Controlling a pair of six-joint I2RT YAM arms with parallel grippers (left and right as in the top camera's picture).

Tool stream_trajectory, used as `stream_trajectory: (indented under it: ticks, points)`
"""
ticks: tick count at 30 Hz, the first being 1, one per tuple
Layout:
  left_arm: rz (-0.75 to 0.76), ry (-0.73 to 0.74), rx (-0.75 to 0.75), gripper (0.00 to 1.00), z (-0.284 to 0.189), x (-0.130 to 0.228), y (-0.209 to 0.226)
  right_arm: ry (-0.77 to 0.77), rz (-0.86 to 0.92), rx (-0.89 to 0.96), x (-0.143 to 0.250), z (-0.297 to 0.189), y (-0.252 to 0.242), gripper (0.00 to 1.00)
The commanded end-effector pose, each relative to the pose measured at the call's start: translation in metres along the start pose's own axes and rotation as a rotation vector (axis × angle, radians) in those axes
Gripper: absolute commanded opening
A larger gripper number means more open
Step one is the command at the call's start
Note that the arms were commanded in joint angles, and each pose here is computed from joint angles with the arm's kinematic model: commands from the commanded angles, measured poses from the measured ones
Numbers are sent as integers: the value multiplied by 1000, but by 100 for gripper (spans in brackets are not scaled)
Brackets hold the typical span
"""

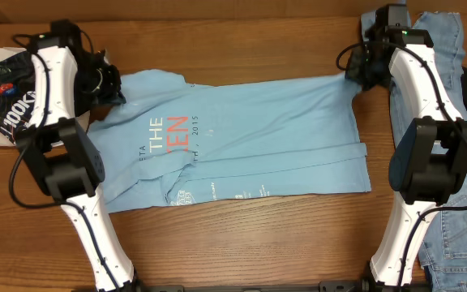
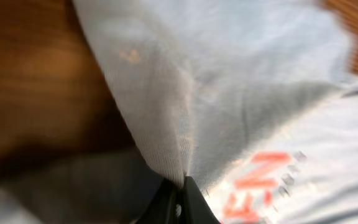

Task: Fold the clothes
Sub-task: 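Fold the shoulders down toward the hem with both grippers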

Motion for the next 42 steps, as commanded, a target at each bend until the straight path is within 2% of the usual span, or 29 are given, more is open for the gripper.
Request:
stream_trajectory:
  ticks: [1, 6, 15, 20, 31, 42]
  points:
    - [52, -25, 39, 4, -28, 6, -16, 17, 6, 65, 2, -10, -14, 4]
    - [69, 37, 49, 4, -29, 20, -19, 77, 26, 131, 12, -12, -32, 4]
    - [80, 27, 46, 4, -28, 18, -19, 106, 43, 135, 16, -13, -40, 4]
    - [33, 64, 18, 4, -32, 27, -9, 150, 47, 138, 25, -18, -41, 4]
    - [-33, -4, 45, 4, -74, 37, 10, 137, 49, 87, 30, -49, -34, 4]
    - [-73, 80, -26, 4, -98, 68, 18, 258, 56, 134, 55, -60, -43, 4]
Point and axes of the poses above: each gripper's point midway between its finger pads, its own z axis out along the fingers, its own y axis along the line the jaws close on, x = y × z, the point moved 4 cm from there along -z, back along the fingers, and after that the axes turned 10 degrees about z, right-handed, at the moved point
